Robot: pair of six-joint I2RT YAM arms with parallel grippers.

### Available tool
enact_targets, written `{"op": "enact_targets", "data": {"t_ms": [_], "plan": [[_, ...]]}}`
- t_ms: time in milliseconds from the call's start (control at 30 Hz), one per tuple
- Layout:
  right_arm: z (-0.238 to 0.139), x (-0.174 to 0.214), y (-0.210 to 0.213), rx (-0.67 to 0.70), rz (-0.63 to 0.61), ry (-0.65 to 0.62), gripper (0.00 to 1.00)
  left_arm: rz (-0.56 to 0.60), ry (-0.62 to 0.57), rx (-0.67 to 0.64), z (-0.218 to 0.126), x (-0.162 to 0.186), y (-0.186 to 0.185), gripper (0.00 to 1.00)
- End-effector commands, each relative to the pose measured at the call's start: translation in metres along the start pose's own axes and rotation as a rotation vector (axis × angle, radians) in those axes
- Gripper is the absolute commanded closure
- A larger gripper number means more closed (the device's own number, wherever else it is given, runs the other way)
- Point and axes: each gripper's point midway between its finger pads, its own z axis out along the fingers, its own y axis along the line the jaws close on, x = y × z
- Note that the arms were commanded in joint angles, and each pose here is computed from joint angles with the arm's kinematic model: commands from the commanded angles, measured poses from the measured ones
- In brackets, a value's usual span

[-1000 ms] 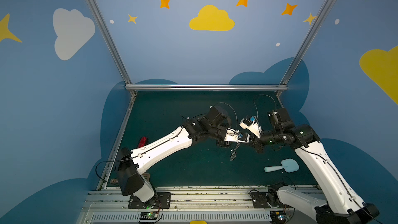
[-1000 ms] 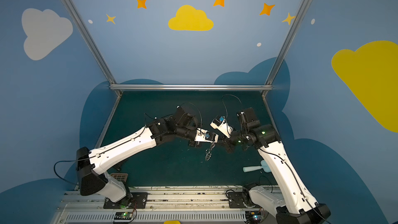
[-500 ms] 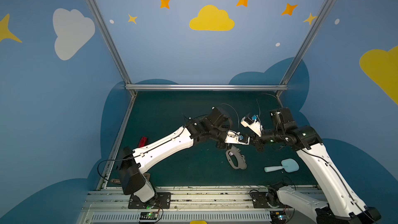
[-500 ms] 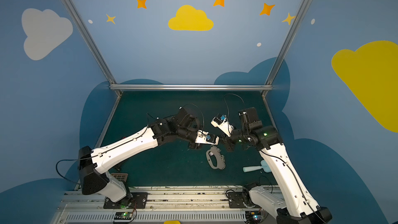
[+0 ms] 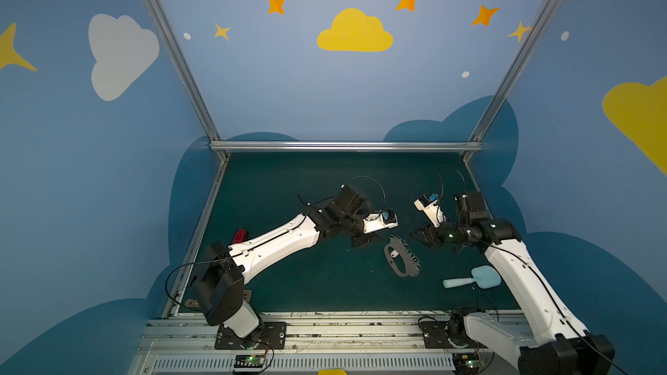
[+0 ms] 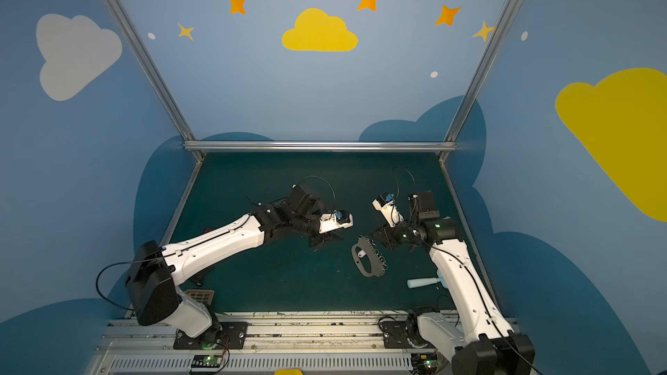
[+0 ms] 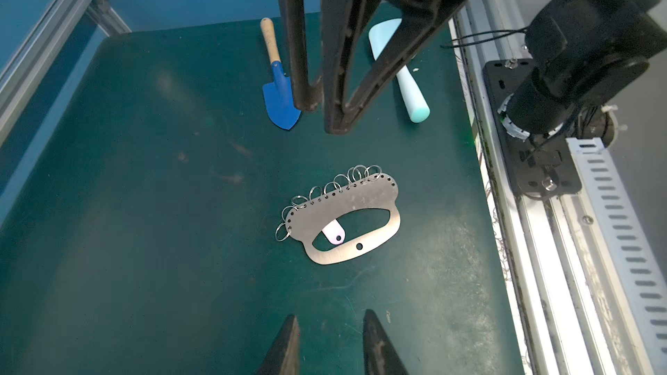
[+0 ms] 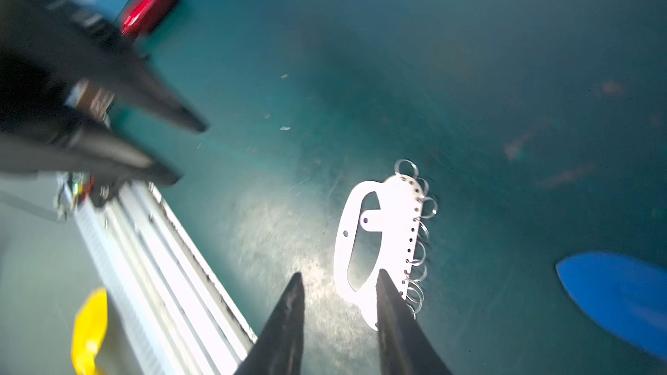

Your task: Put the keys on the keyring

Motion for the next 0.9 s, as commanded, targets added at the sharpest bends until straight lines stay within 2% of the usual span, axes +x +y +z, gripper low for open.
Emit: {"op": "enact_targets", "data": {"t_ms": [0,167,267,433,500,667,867], "plan": [[0.017,0.008,-0.019,0.031,0.150,0.031,0.64,-0.129,-0.076,0.000,0.013,-0.013,0.007,0.64],[0.034,0.021,-0.059,0.135,0.241,0.084,0.65,-0.302,-0.042,0.017,0.036,-0.002,0.013,0.62],[0.051,0.020,-0.069,0.092,0.296,0.132,0.66,-0.384,-0.037,0.003,0.043,0.000,0.019,0.62],[0.072,0.036,-0.083,0.053,0.409,0.400,0.67,-0.429,-0.048,-0.020,0.048,0.006,0.023,0.60],[0.082,0.036,-0.082,0.015,0.418,0.443,0.70,-0.444,-0.045,-0.025,0.049,0.008,0.024,0.60],[0.091,0.044,-0.080,0.025,0.422,0.500,0.69,-0.500,-0.019,-0.052,0.051,0.017,0.029,0.57],[0.083,0.057,-0.066,0.042,0.488,0.489,0.63,-0.691,0.085,-0.054,0.072,0.046,0.031,0.52]]}}
